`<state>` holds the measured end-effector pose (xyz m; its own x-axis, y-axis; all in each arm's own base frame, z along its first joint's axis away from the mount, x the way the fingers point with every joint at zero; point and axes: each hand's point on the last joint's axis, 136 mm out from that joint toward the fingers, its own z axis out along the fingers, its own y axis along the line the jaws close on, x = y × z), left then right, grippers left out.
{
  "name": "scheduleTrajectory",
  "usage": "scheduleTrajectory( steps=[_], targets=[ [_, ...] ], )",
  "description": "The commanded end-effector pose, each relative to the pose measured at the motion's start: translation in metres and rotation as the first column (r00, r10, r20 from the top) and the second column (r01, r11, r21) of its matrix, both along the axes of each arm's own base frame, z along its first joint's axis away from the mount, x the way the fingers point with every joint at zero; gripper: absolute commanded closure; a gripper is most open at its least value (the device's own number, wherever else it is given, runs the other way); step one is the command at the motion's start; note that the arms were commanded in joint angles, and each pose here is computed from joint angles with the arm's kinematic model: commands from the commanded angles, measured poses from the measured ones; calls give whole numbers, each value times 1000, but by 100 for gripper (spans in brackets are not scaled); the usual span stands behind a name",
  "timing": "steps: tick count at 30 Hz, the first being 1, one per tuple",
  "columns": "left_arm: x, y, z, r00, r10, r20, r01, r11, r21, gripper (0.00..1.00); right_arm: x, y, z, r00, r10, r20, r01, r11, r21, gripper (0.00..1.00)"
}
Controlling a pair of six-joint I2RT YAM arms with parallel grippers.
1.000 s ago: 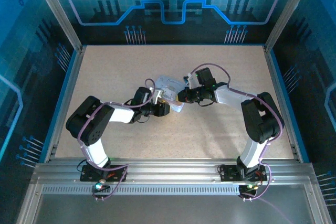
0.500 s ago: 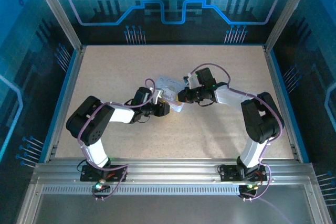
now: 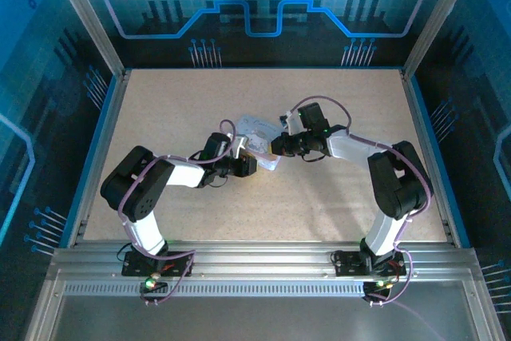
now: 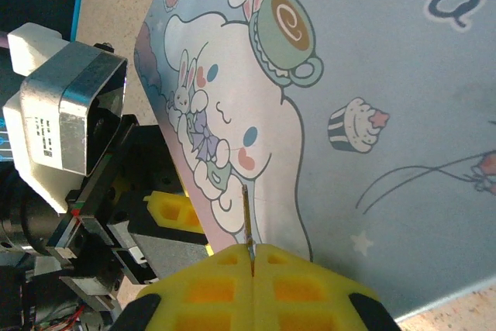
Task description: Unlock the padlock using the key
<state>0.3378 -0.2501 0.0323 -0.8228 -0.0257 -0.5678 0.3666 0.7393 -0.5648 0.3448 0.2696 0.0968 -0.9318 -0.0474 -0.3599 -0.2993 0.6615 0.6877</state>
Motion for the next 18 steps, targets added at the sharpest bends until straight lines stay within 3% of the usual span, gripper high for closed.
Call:
scheduleTrajectory(
  steps=[1,12,18],
  targets=[
    [7,-9,24,999,-4,42,6,999,-38,66,-5,-2,13,998,14,67,-13,1000,-22,99],
    [-2,-12,42,1000,-6,-14,5,996,-86,65,-34,-13,33,970,75,232,-69,997,-33,99],
    [-7,-12,49,999,1,-50,-6,995,-95,65,-67,-16,20,940,157,303,-134,987,-93,99]
  ],
)
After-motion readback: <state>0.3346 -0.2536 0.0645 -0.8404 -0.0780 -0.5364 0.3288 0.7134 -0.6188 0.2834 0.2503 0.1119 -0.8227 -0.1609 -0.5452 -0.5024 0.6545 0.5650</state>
